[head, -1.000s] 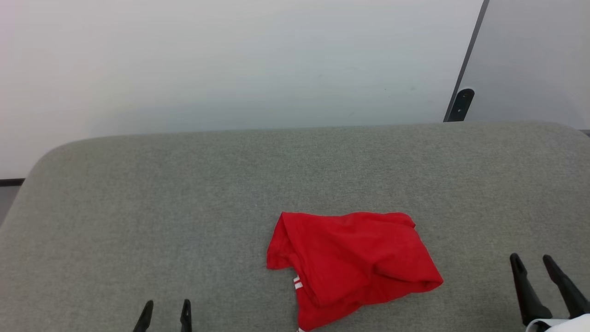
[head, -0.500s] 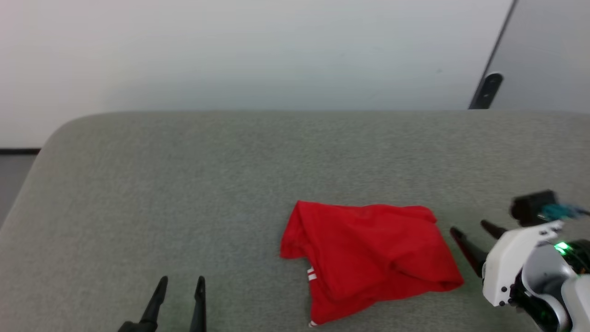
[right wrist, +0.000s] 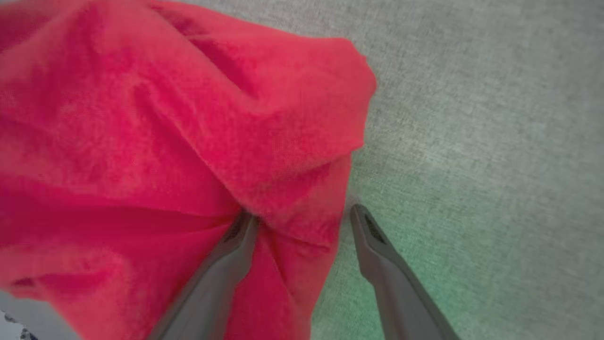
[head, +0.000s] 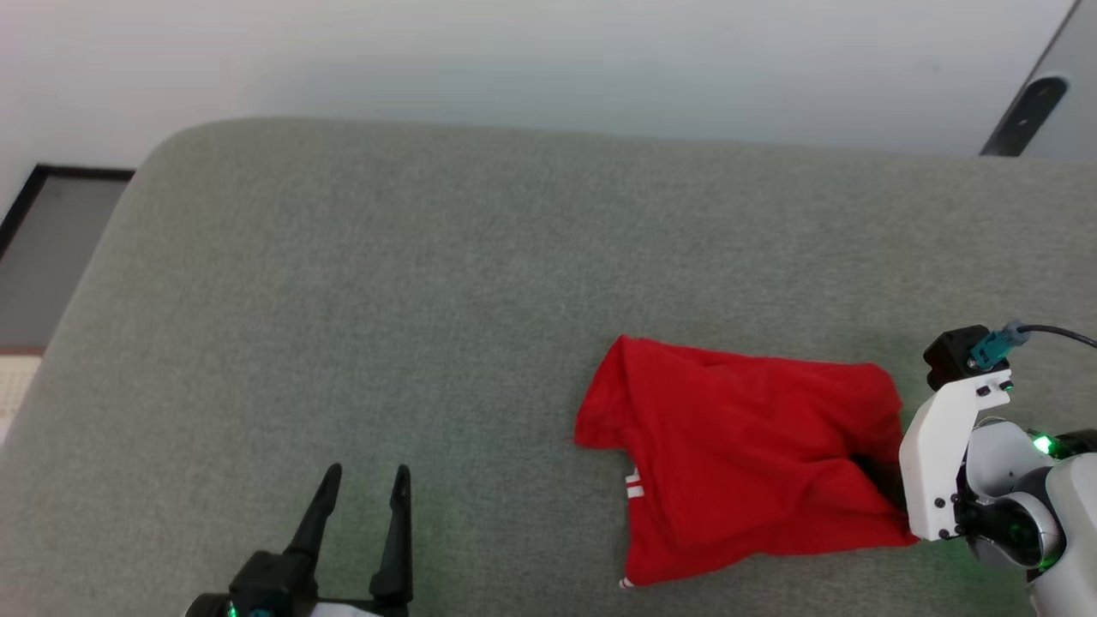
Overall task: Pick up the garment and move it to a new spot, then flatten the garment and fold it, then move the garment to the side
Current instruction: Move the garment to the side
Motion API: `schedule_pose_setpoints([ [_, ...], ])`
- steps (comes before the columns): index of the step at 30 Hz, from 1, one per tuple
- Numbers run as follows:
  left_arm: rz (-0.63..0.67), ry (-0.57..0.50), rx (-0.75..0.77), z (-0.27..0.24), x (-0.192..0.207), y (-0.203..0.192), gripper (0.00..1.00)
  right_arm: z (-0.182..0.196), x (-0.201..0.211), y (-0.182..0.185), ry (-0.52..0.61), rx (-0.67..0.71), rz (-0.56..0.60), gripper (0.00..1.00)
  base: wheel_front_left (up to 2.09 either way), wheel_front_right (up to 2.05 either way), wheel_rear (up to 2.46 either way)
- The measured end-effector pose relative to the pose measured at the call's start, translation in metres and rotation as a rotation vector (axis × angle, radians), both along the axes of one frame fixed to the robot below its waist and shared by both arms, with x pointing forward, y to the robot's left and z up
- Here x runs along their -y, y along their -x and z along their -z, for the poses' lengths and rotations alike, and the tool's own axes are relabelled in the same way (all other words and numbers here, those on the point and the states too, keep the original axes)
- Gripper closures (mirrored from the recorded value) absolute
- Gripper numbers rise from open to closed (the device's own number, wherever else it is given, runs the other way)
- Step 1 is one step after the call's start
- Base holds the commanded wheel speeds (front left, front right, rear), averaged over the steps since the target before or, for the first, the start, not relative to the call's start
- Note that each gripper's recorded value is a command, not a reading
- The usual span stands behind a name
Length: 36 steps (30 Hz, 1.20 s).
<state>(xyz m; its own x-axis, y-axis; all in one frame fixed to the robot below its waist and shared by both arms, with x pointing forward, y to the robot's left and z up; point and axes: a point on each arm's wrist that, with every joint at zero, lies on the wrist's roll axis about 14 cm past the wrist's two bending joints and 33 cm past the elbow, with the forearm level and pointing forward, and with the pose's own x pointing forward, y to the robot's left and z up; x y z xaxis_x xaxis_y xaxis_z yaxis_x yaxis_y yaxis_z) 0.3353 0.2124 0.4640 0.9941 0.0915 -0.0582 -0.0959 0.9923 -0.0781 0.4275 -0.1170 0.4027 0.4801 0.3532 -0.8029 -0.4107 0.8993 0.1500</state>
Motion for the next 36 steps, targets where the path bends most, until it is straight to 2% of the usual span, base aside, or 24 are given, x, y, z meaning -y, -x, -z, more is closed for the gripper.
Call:
schedule_pose_setpoints([
  [9,-0.018,0.014,-0.043,0.013,-0.002,-0.007,0.0,0.03,-0.009,-0.007,0.027,-0.076,-0.033,0.0,0.0,0.0,0.0],
  [10,-0.019,0.014,-0.048,0.015,-0.002,-0.007,0.0,0.031,-0.01,-0.008,0.027,-0.077,-0.036,0.09,0.0,0.0,0.0],
  [11,-0.022,0.013,-0.052,0.016,-0.003,-0.007,0.0,0.032,-0.011,-0.008,0.025,-0.077,-0.038,0.52,0.0,0.0,0.0],
  [12,-0.023,0.012,-0.052,0.016,-0.003,-0.008,0.0,0.032,-0.013,-0.008,0.022,-0.07,-0.044,0.66,0.0,0.0,0.0],
  [13,-0.022,0.012,-0.051,0.016,-0.003,-0.009,0.0,0.031,-0.013,-0.009,0.016,-0.061,-0.039,1.0,0.0,0.0,0.0],
  [22,-0.004,0.01,-0.037,0.012,0.002,-0.013,0.0,0.025,-0.018,-0.009,-0.033,-0.016,-0.015,1.0,0.0,0.0,0.0],
  [28,0.014,0.004,-0.009,0.004,0.006,-0.019,0.0,0.012,-0.01,-0.012,-0.109,0.051,0.067,1.0,0.0,0.0,0.0],
  [31,0.035,0.007,0.011,-0.001,0.012,-0.025,0.0,0.004,0.012,-0.014,-0.124,0.094,0.132,1.0,0.0,0.0,0.0],
  [36,0.097,0.002,0.041,-0.008,0.028,-0.038,0.0,-0.012,0.088,-0.014,-0.07,0.162,0.29,1.0,0.0,0.0,0.0],
])
